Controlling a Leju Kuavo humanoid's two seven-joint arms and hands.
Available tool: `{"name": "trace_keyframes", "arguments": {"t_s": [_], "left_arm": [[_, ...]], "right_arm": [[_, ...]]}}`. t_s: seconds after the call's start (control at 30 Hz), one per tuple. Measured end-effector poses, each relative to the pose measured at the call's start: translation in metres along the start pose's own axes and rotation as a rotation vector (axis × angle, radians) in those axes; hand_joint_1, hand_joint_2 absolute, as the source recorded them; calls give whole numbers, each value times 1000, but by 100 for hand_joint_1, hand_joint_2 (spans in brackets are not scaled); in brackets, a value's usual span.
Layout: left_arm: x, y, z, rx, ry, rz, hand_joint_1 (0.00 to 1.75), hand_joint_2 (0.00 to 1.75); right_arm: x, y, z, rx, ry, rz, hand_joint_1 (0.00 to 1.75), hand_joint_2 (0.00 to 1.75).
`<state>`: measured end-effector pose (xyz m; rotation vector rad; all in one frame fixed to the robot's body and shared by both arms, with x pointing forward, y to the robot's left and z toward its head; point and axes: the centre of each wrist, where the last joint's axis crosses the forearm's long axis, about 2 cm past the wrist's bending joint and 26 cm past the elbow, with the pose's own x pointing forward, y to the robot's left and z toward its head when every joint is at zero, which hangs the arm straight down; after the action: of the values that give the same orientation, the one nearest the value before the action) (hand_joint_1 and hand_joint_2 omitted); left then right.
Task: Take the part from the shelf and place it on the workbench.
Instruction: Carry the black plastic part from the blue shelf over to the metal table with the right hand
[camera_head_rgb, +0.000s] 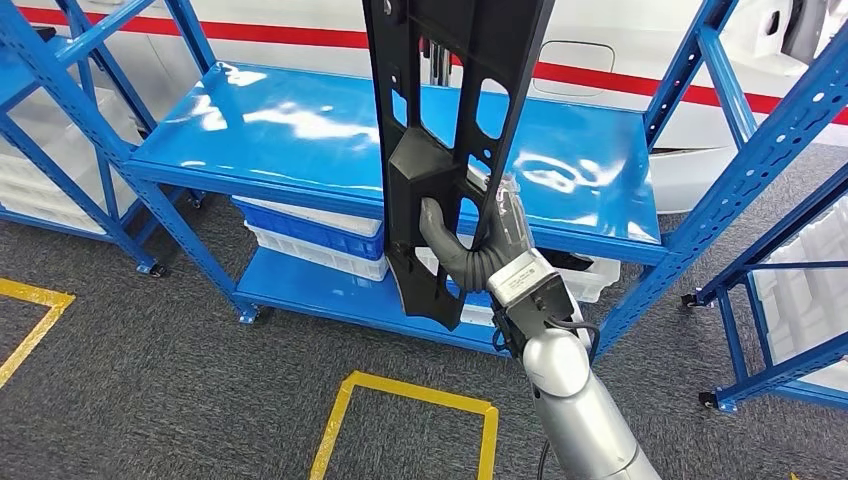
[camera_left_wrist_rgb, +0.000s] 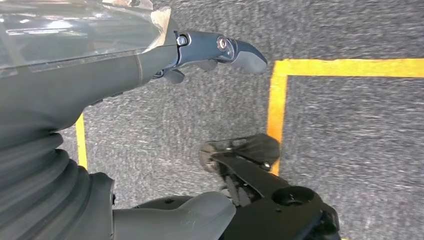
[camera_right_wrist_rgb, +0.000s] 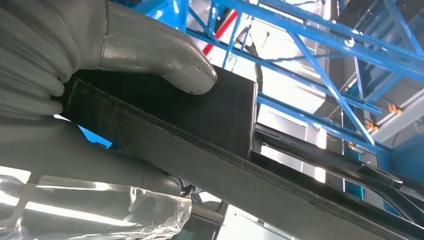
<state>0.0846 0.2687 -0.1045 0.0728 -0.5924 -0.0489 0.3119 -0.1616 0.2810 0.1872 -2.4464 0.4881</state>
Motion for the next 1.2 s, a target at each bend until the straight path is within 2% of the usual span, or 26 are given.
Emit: {"name": "trace_keyframes", "arguments": {"t_s": [0.27, 0.53, 1.2], "left_arm": [[6, 0, -2, -7, -7, -15, 0, 175], [6, 0, -2, -2, -5, -7, 0, 175], [7, -3, -3, -26, -24, 42, 0, 175]], "right_arm": [[1, -4, 3, -20, -17, 33, 175, 175], [-4, -6, 18, -42, 6, 73, 175, 175], [2, -7, 19, -61, -8, 156, 175, 175]]}}
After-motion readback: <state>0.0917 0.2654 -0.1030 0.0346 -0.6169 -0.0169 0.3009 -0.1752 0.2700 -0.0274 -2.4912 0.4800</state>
